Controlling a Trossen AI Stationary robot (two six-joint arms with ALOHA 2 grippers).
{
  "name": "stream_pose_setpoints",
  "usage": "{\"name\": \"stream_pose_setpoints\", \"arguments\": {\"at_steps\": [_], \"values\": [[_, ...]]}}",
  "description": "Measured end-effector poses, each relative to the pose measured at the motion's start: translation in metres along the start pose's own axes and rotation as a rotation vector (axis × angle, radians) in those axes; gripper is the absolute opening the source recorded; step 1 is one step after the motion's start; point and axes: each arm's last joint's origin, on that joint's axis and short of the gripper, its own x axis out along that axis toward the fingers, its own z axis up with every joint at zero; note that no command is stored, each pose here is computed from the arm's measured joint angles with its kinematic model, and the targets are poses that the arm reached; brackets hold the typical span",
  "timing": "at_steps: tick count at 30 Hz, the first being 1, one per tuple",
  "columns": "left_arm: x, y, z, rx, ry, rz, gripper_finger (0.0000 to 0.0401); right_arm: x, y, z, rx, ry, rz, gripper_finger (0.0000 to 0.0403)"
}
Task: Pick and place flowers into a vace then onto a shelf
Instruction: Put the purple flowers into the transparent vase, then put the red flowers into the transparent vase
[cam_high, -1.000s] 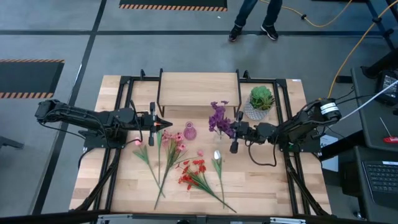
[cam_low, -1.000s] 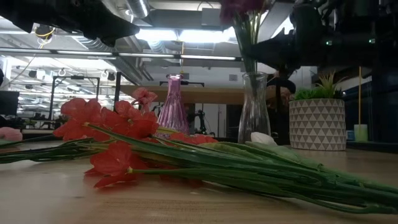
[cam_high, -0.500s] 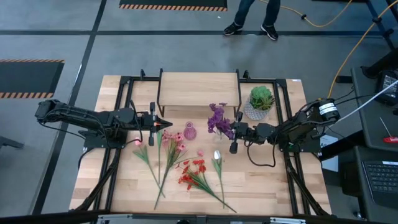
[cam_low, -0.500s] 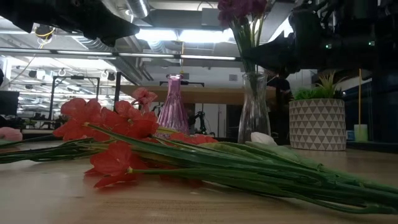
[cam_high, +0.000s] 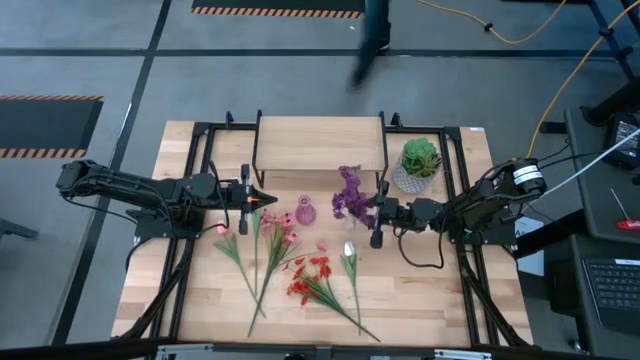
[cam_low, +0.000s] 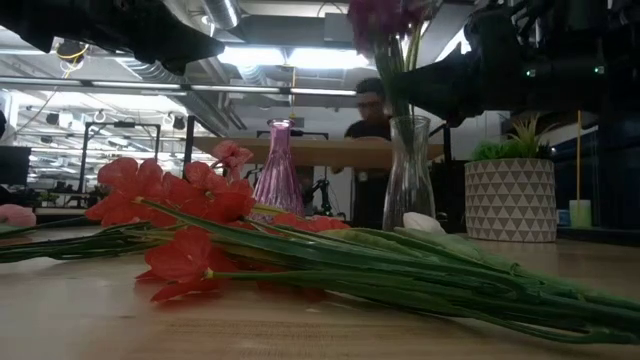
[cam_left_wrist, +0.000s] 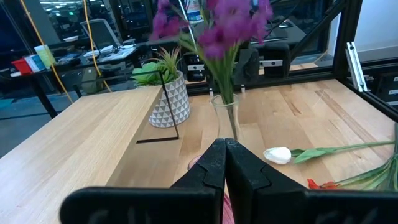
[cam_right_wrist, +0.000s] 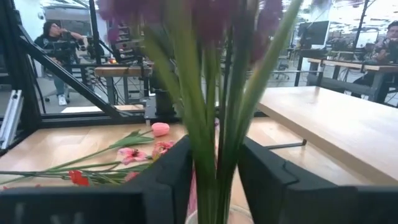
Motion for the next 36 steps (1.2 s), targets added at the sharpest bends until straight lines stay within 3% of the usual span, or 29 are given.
{"name": "stream_pose_setpoints", "arguments": {"at_steps": [10, 36], "values": [[0.0, 0.0, -0.001, 0.001, 0.007, -0.001, 0.0003, 0.005, 0.001, 0.013, -0.021, 0.096, -0.005, 0.0184], [0.0, 0.0, -0.003, 0.004, 0.027, -0.004, 0.0003, 0.002, -0.002, 0.084, 0.036, 0.559, -0.071, 0.0186]]}}
